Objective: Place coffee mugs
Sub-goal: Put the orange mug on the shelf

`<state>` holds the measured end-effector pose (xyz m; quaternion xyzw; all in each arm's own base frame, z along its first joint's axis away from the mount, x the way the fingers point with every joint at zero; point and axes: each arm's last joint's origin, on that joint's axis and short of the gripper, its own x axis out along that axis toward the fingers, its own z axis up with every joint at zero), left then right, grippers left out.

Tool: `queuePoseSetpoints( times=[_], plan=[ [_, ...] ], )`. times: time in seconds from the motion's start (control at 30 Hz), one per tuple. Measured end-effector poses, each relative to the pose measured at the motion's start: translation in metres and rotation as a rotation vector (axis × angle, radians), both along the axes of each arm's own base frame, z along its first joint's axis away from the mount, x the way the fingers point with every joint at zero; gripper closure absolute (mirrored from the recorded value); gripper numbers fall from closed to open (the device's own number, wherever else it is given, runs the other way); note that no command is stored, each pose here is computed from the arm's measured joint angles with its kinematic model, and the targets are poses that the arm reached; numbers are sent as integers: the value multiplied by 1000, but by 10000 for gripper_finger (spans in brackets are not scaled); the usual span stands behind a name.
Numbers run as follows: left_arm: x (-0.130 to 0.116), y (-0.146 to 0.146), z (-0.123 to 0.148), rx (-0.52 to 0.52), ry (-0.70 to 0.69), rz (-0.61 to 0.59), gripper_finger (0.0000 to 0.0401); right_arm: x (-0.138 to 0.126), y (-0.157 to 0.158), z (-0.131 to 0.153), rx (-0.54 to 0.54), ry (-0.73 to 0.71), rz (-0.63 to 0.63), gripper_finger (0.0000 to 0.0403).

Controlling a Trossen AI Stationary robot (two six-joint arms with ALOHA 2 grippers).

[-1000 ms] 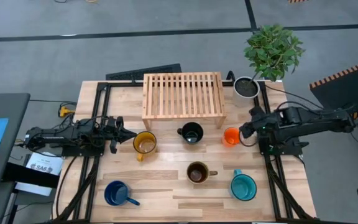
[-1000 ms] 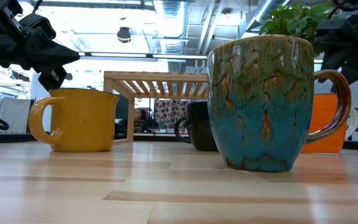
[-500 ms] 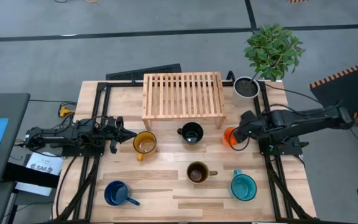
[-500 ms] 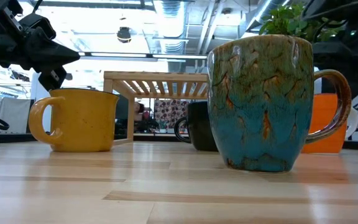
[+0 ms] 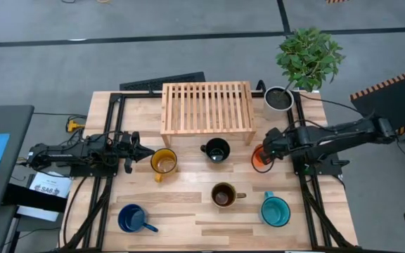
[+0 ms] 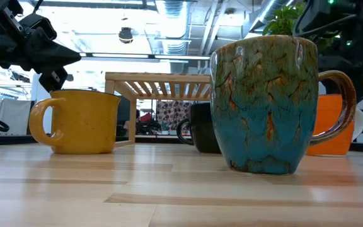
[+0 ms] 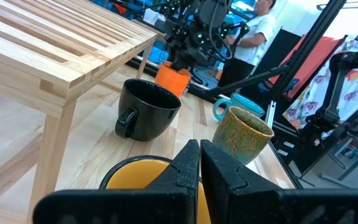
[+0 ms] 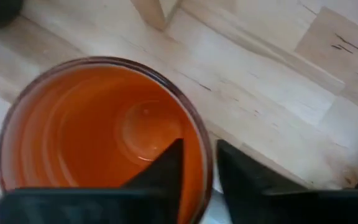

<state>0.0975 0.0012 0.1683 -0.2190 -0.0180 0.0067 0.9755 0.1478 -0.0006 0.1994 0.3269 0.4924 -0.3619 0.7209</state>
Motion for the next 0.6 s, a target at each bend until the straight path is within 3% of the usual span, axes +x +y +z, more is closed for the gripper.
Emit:
queuePoseSetpoints(
  times=[0.1,0.3,0.43,0.6],
  plan=[
    [0,0,0,0,0,0,401,-1,1,6,14,20,51,367],
    [0,0,0,0,1,0,401,-5,1,53,37,35,217,366],
    [0,0,0,0,1,0,401,-10,0,110,76,-4,339,366],
    [0,0,0,0,0,0,401,1,-5,179,145,-94,356,366]
  ],
)
